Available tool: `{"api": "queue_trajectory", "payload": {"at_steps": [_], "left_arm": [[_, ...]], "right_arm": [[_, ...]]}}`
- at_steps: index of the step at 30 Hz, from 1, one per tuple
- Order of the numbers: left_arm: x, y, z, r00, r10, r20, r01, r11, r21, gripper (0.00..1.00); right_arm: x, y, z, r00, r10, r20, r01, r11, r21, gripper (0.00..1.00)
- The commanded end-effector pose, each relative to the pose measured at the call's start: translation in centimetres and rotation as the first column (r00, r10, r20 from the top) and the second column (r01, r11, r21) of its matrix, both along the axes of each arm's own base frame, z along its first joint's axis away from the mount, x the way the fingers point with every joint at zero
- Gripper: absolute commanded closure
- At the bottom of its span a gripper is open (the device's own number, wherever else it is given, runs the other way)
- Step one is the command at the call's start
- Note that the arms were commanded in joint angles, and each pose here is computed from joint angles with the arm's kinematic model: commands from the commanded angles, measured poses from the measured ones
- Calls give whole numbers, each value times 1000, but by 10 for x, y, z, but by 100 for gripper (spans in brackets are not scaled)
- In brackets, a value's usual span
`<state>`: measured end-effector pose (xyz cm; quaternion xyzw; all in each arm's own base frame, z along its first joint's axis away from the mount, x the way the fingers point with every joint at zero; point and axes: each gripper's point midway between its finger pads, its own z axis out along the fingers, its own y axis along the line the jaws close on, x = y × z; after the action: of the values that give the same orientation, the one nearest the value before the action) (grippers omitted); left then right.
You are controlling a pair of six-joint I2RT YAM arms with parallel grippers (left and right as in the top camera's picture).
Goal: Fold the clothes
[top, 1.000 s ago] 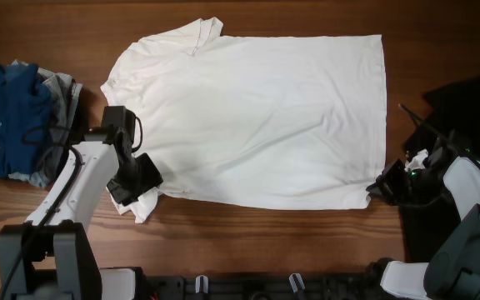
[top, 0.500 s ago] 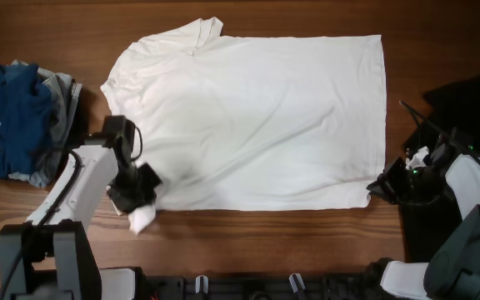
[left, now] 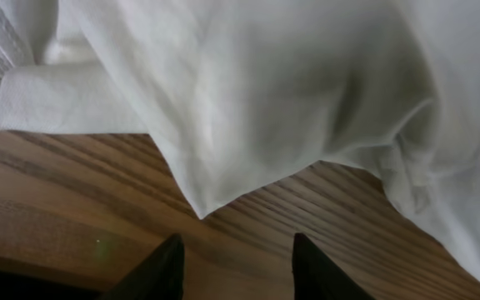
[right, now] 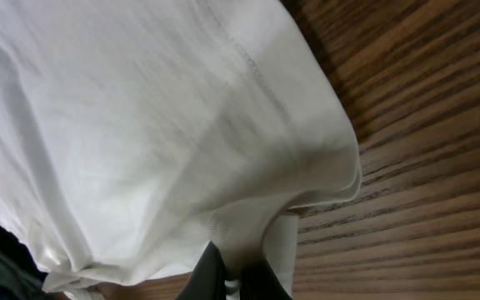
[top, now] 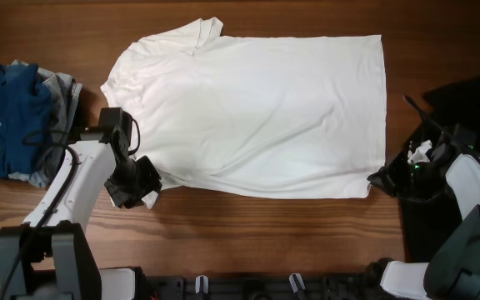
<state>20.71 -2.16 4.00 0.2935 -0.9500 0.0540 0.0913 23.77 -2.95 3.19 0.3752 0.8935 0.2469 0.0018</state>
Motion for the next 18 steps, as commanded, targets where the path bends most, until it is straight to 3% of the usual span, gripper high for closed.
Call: {"api": "queue_trajectory", "payload": {"at_steps": [1, 4, 6, 7, 8, 9, 12, 15, 18], "left_arm": [[-8, 4, -10, 1000, -4, -6, 4, 1000, 15, 51], [-8, 10, -27, 998, 65, 17, -66, 996, 62, 46], [-15, 14, -33, 996, 91, 5, -91, 992, 85, 54], [-15, 14, -33, 996, 91, 5, -91, 992, 85, 64], [-15, 14, -33, 996, 91, 5, -91, 992, 85, 85], [-15, 13, -33, 996, 91, 5, -91, 993, 81, 96], [-17, -2, -14, 994, 103, -35, -104, 994, -29, 96], [-11, 18, 17, 995, 104, -2, -104, 995, 13, 96], [-3, 43, 47, 982, 155, 105, -164, 983, 80, 96]], "right_arm": [[10, -1, 9, 999, -4, 42, 4, 1000, 1, 96], [10, -1, 9, 999, -2, 43, 2, 1000, 1, 96], [9, 0, 9, 999, 1, 43, -1, 1000, 1, 96], [9, 0, 9, 999, 1, 43, -1, 1000, 1, 96], [9, -1, 9, 999, 3, 44, -3, 1000, -1, 96], [8, -3, 8, 999, 3, 36, -3, 1000, -17, 96], [-5, -8, 5, 1000, 25, -15, -25, 998, -61, 96], [-15, -12, 11, 997, 26, -66, -32, 995, -90, 96], [-27, -30, 15, 991, 3, -131, -29, 979, -203, 96]]}}
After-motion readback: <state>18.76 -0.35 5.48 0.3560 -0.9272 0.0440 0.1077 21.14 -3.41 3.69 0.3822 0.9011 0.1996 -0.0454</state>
